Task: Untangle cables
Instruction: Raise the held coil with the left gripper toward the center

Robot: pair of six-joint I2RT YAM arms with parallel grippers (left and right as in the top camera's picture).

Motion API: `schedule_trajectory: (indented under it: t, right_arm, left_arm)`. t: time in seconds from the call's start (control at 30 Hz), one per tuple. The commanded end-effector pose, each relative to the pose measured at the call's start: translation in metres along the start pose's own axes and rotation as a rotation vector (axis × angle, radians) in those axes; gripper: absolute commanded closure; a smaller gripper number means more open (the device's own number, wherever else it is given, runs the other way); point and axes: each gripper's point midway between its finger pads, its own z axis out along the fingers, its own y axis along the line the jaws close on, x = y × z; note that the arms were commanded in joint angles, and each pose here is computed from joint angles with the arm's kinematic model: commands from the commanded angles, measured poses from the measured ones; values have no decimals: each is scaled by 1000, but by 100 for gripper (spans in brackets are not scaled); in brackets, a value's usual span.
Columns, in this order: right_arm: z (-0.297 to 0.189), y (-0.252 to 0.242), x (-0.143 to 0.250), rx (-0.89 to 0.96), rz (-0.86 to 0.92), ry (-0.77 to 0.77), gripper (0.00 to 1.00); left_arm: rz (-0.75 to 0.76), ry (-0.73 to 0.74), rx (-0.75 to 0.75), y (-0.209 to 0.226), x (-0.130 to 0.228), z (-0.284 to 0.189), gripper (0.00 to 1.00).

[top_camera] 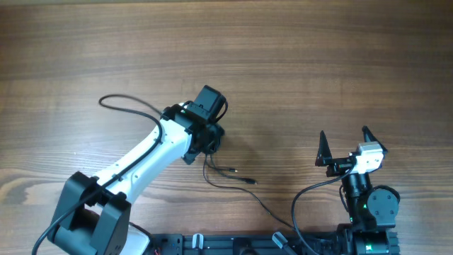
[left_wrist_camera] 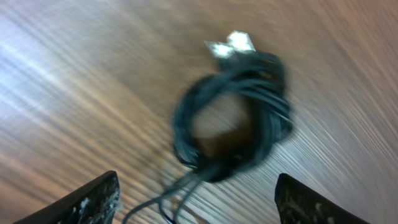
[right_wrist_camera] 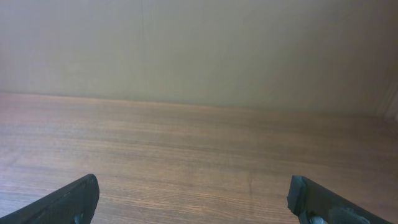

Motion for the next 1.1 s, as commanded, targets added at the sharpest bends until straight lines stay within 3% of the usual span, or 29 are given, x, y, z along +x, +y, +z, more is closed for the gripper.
schedule_trajectory:
  t: [0.0, 0.17, 0.4, 0.57, 0.73, 1.07]
  right_arm:
    - [0, -3, -1, 19, -19, -7, 0]
    - [0, -3, -1, 19, -20, -7, 0]
    - [0, -3, -1, 19, -19, -7, 0]
    - [0, -3, -1, 19, -19, -7, 0]
    - [0, -3, -1, 19, -20, -7, 0]
    - [0, -3, -1, 19, -20, -7, 0]
  left_arm:
    - [-278, -75, -87, 30, -6, 13, 17]
    - [-338, -131, -87, 42, -10, 29, 20]
    - [-327, -196, -35, 37, -22, 36, 42]
    - [-52, -229, -19, 26, -30, 35, 37]
    - [110, -242, 4, 16, -33, 35, 29]
    - [465, -272, 9, 2, -37, 35, 30]
